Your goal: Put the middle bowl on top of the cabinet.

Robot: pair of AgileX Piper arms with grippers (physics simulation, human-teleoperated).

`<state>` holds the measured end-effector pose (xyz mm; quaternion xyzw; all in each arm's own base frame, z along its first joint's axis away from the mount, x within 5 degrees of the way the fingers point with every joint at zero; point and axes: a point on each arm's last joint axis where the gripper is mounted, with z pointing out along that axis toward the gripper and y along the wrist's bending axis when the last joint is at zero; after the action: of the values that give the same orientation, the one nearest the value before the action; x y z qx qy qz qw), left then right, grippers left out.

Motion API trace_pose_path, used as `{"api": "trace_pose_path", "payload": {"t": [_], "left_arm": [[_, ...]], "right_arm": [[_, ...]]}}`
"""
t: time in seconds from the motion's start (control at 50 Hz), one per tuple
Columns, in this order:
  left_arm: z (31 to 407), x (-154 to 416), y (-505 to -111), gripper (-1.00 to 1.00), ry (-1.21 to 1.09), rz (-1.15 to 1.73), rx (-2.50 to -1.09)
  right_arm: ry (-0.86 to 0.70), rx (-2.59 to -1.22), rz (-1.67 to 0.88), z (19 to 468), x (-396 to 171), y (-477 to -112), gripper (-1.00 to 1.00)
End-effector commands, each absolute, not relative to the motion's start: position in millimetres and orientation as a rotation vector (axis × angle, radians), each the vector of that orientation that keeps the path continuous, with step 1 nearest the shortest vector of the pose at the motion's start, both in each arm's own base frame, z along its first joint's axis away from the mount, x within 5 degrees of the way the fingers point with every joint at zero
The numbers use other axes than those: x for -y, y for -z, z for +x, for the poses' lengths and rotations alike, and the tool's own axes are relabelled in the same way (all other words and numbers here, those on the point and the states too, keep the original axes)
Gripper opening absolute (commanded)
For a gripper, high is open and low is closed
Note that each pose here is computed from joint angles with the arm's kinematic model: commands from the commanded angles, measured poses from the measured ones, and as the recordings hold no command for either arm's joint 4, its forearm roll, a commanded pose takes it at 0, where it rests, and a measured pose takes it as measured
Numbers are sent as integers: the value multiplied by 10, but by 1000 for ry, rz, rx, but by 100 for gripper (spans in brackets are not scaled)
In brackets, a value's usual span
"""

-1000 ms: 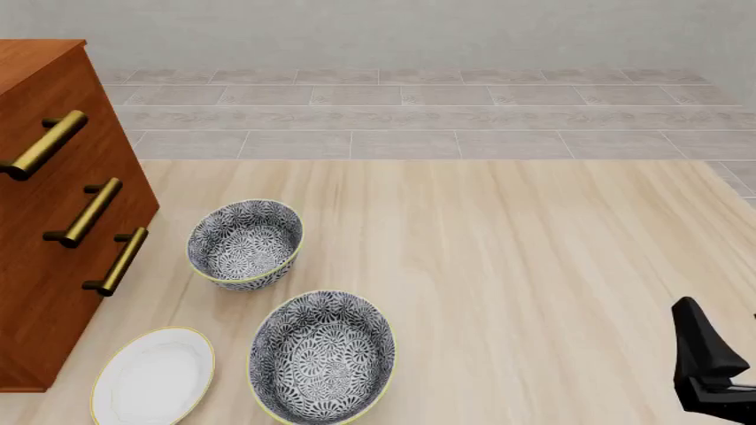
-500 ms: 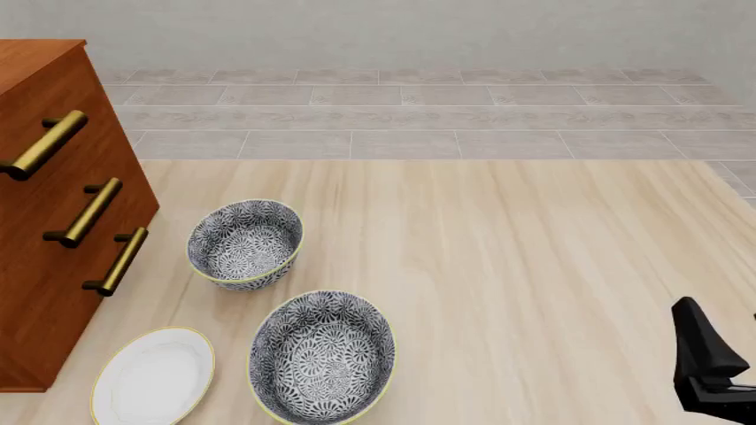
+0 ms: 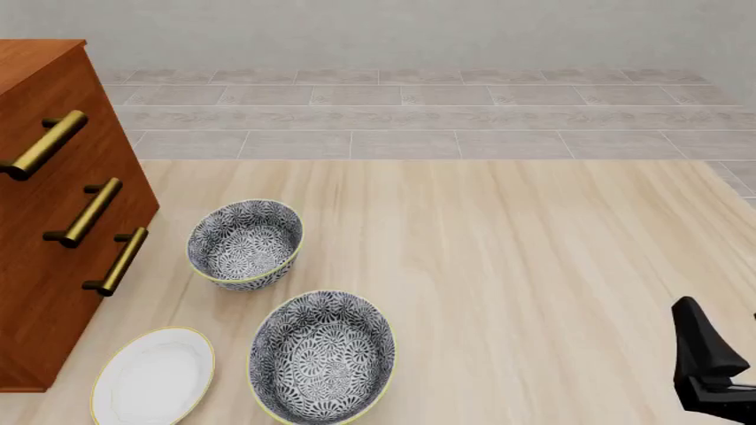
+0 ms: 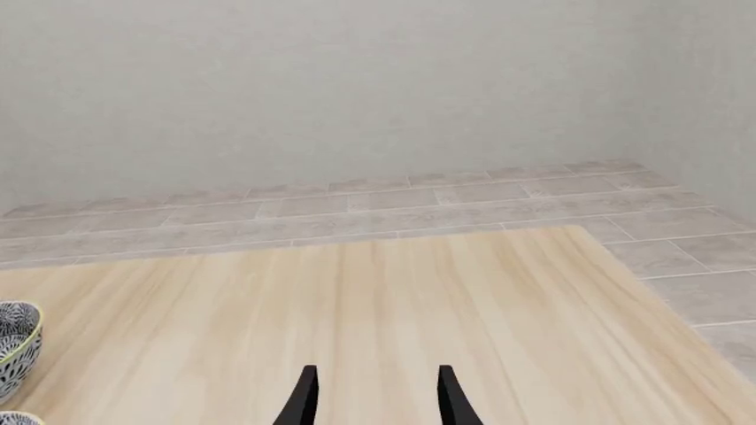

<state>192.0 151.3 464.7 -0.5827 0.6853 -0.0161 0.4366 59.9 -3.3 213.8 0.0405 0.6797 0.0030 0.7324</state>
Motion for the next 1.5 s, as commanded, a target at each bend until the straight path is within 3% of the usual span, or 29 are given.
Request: {"api": "trace_pose_path", "payload": {"t": [0.02,1.5], "left_arm": [[1938,-1500,-4636,100,48,-1446,-1707],[1278,-1072,-5408,100,65,-1308,-1415]], "right_arm": [[-7,-1495,89,599,33,-2139,100],[-6,-1494,94,589,35,-2132,100]]}}
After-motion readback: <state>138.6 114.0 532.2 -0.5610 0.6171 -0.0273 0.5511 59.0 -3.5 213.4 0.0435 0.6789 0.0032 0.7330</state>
